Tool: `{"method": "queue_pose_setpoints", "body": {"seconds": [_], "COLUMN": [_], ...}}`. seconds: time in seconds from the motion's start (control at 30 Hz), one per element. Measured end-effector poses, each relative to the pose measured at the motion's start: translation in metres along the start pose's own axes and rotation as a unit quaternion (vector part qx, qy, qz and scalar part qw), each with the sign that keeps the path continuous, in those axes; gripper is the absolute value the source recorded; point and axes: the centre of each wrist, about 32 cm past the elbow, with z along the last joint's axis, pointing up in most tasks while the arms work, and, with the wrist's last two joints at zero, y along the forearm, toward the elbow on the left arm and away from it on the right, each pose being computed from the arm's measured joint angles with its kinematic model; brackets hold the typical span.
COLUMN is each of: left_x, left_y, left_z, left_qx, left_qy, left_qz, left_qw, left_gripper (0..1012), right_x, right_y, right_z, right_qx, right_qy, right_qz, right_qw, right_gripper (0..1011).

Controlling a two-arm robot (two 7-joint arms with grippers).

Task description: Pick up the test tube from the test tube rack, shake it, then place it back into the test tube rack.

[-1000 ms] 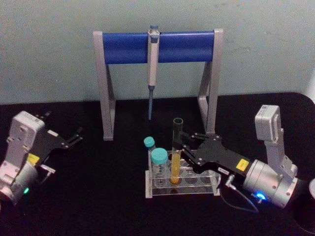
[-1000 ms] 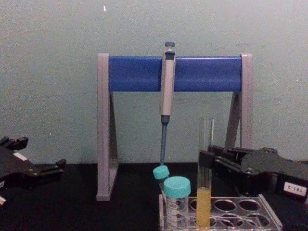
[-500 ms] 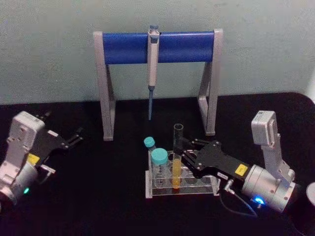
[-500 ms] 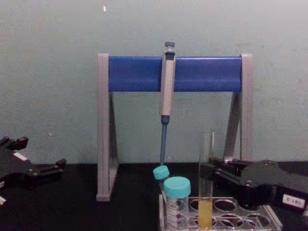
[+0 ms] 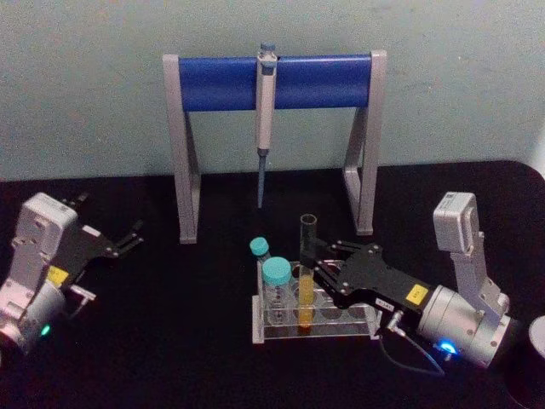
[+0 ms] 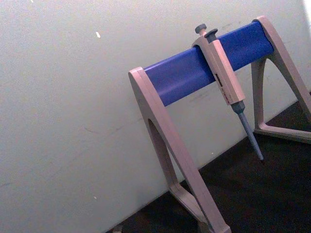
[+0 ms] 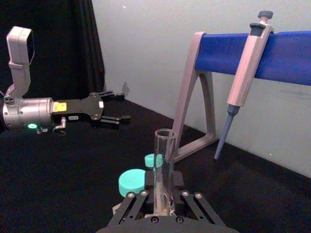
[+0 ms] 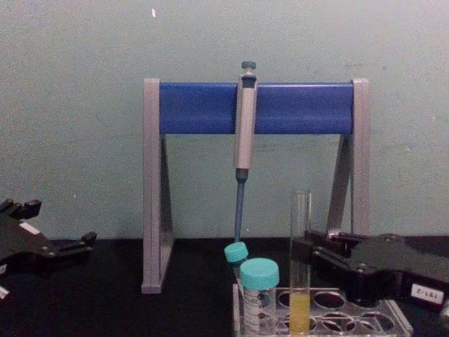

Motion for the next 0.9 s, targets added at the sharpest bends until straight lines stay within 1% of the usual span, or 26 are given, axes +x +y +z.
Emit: {"method": "queue_pose_setpoints", "body": {"seconds": [0.07, 0.17, 0.23, 0.37, 0.4, 0.57, 0.6, 0.67, 0.73, 0.83, 0.9], "left_x": [0.0, 0.0, 0.0, 0.0, 0.0, 0.0, 0.0, 0.0, 0.0, 0.0, 0.0], "left_y": [0.0, 0.0, 0.0, 0.0, 0.0, 0.0, 0.0, 0.0, 0.0, 0.0, 0.0], "left_z": [0.0, 0.0, 0.0, 0.0, 0.0, 0.0, 0.0, 0.0, 0.0, 0.0, 0.0], "left_qx": [0.0, 0.0, 0.0, 0.0, 0.0, 0.0, 0.0, 0.0, 0.0, 0.0, 0.0], "left_qy": [0.0, 0.0, 0.0, 0.0, 0.0, 0.0, 0.0, 0.0, 0.0, 0.0, 0.0], "left_qz": [0.0, 0.0, 0.0, 0.0, 0.0, 0.0, 0.0, 0.0, 0.0, 0.0, 0.0], "left_qw": [1.0, 1.0, 1.0, 1.0, 1.0, 1.0, 1.0, 1.0, 1.0, 1.0, 1.0], "left_gripper": [1001, 1001, 1001, 1001, 1001, 1001, 1001, 1001, 1001, 1001, 1001], "right_x": [0.0001, 0.0001, 0.0002, 0.0003, 0.0003, 0.0004, 0.0003, 0.0003, 0.0003, 0.0004, 0.0003], "right_y": [-0.0003, -0.0004, -0.0004, -0.0005, -0.0005, -0.0004, -0.0004, -0.0004, -0.0004, -0.0004, -0.0004], "right_z": [-0.0004, -0.0004, -0.0003, -0.0003, -0.0002, 0.0, 0.0, 0.0, 0.0001, 0.0001, 0.0001], "right_qx": [-0.003, -0.003, -0.003, -0.002, -0.002, -0.002, -0.002, -0.001, -0.001, -0.001, -0.001], "right_qy": [0.0, 0.0, 0.0, 0.001, 0.001, 0.001, 0.001, 0.001, 0.001, 0.001, 0.001], "right_qz": [0.0, 0.0, 0.0, 0.0, 0.0, 0.0, 0.0, 0.0, 0.0, 0.0, 0.0], "right_qw": [1.0, 1.0, 1.0, 1.0, 1.0, 1.0, 1.0, 1.0, 1.0, 1.0, 1.0], "right_gripper": [228, 325, 365, 480, 540, 683, 738, 781, 858, 917, 984]}}
